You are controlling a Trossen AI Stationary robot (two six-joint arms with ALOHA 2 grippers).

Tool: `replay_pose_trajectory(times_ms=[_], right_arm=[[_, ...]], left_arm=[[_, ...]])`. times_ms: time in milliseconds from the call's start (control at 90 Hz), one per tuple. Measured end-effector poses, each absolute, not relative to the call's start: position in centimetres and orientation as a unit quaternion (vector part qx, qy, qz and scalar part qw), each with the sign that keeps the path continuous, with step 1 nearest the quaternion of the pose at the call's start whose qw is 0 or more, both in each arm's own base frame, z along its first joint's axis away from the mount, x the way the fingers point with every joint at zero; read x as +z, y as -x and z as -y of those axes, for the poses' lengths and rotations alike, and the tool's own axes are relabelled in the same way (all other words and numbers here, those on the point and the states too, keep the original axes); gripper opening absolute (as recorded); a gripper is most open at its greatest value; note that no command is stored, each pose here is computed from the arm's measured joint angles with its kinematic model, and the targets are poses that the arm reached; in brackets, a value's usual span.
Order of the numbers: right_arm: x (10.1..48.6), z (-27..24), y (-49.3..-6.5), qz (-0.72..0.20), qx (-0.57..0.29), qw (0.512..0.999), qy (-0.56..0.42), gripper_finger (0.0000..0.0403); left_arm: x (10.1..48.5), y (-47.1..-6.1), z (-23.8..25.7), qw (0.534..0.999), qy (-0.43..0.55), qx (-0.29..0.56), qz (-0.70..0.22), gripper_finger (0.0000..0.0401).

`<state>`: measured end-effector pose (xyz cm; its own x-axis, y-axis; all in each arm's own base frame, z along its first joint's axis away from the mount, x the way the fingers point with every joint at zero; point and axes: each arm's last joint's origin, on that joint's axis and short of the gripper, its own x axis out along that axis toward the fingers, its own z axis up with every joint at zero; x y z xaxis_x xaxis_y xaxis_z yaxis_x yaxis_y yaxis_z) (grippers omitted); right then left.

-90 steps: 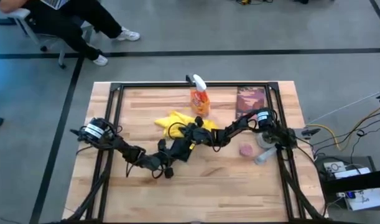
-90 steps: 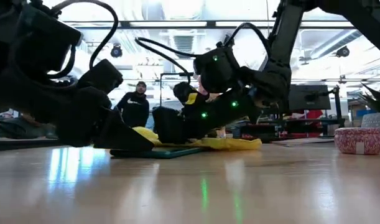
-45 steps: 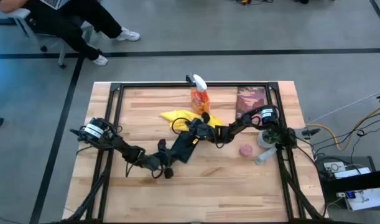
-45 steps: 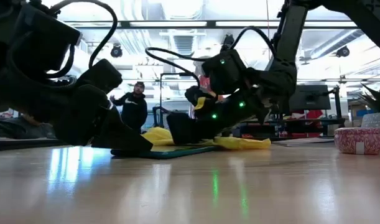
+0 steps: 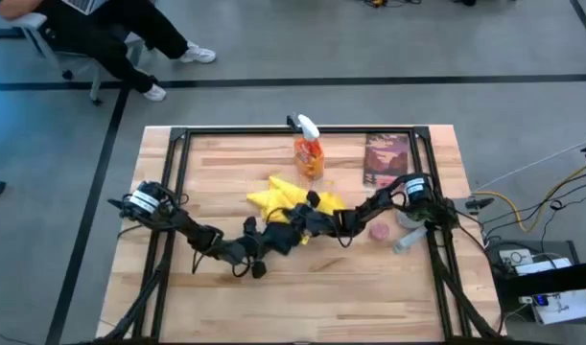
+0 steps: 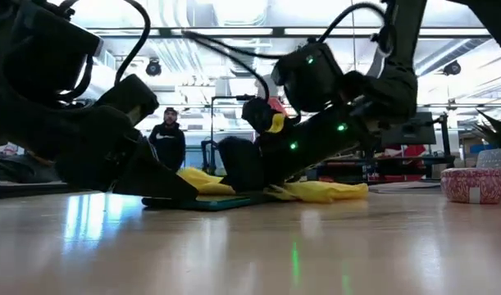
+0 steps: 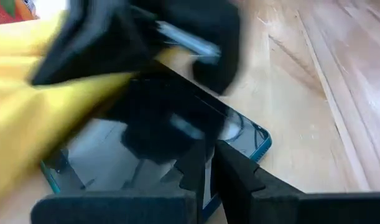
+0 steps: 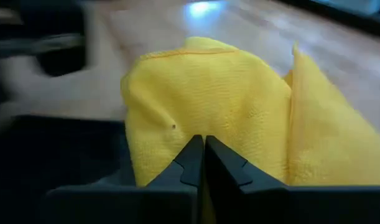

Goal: Apply microfiber cloth
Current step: Wipe the front and back of the tablet with the yellow microfiber cloth

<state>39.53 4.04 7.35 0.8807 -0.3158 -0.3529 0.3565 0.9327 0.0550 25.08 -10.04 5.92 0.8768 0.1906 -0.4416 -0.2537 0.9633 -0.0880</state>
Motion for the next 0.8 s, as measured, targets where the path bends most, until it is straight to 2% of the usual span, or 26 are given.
replay_pose_trajectory(times_ms=[278, 633, 800], right_arm=[[7.5, -7.9, -39.0, -0.172, -0.117, 0.975, -0.081, 0.0], [7.0, -4.6, -36.0, -0.185, -0.242, 0.949, -0.075, 0.0], [7.9, -3.0, -34.6, -0.192, -0.273, 0.941, -0.052, 0.0]], left_arm=[[5.9, -25.1, 10.0, 0.966, 0.073, 0.119, -0.219, 0.0021], [5.9, -25.1, 9.9, 0.965, 0.07, 0.131, -0.216, 0.0021], [5.9, -25.1, 9.9, 0.965, 0.069, 0.13, -0.218, 0.0021]])
